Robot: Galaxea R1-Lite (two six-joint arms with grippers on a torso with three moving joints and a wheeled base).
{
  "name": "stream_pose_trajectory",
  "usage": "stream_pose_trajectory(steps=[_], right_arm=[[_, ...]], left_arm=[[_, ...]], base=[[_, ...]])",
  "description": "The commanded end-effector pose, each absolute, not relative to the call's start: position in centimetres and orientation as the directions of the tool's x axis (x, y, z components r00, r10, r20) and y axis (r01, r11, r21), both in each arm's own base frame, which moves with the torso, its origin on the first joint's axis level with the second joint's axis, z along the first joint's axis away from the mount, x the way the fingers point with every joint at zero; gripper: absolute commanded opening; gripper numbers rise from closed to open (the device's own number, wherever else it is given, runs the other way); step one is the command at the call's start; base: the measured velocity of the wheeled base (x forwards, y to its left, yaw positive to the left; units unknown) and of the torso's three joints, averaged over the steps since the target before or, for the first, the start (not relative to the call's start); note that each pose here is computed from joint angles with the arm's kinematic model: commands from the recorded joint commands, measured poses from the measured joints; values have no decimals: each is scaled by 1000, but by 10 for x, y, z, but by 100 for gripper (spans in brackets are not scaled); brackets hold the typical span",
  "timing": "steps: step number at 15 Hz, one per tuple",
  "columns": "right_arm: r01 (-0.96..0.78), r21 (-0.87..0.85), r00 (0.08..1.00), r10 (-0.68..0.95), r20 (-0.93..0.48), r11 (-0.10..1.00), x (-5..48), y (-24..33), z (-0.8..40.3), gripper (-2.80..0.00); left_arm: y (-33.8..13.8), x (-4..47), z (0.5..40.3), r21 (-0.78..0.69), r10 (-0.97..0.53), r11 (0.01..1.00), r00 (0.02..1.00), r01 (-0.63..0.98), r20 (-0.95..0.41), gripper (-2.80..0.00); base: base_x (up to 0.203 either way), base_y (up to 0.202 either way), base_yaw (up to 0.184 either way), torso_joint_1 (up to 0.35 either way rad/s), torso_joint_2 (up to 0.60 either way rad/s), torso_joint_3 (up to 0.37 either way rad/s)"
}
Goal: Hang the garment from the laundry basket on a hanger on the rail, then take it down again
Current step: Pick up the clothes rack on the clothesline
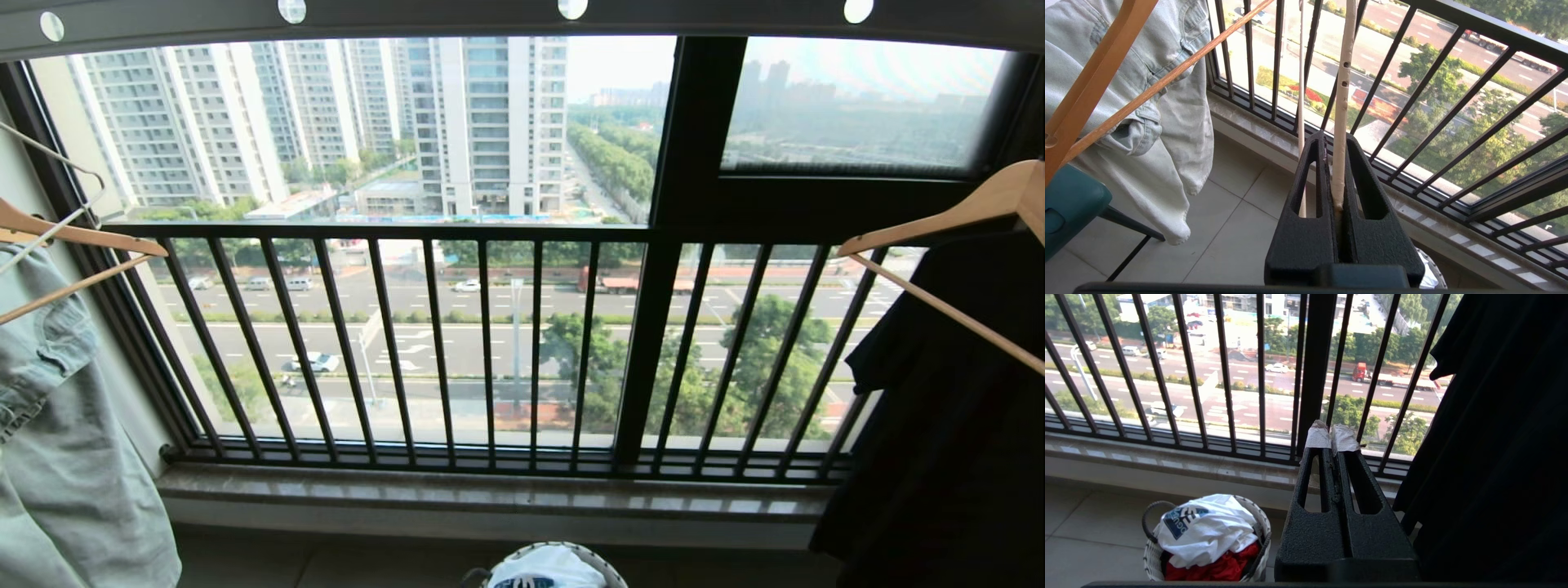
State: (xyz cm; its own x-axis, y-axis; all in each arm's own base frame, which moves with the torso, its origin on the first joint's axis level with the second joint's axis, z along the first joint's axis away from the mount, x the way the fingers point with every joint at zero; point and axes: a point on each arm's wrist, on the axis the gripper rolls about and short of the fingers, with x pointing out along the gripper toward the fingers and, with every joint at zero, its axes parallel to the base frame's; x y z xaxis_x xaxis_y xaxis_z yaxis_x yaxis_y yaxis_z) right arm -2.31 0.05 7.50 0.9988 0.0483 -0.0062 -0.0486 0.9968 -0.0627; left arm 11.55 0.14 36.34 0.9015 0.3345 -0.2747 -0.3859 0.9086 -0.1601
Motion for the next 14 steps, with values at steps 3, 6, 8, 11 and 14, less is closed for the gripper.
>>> stream_pose_trajectory(steps=[3,6,8,11,14], right_arm=[[-49,-64,999,49,-8,997,-23,1,75,-280],[-50,-64,999,49,-9,997,-23,1,75,-280],[-49,-63,999,49,-8,997,-23,1,75,-280],[-50,-64,999,49,-9,997,-23,1,75,-280],[-49,-63,999,49,-8,997,-23,1,75,-280]], left_arm=[[-1,95,364,-196,246,934,936,-298,-250,-280],[-3,86,361,-198,208,945,946,-260,-248,-280],[-7,81,355,-190,159,959,953,-212,-259,-280],[-16,80,334,-128,54,986,938,-103,-343,-280],[-26,82,316,-133,-168,983,892,123,-419,-280]], base=[[0,0,0,0,0,0],[0,0,0,0,0,0],[0,0,0,0,0,0],[0,0,0,0,0,0],[0,0,0,0,0,0]])
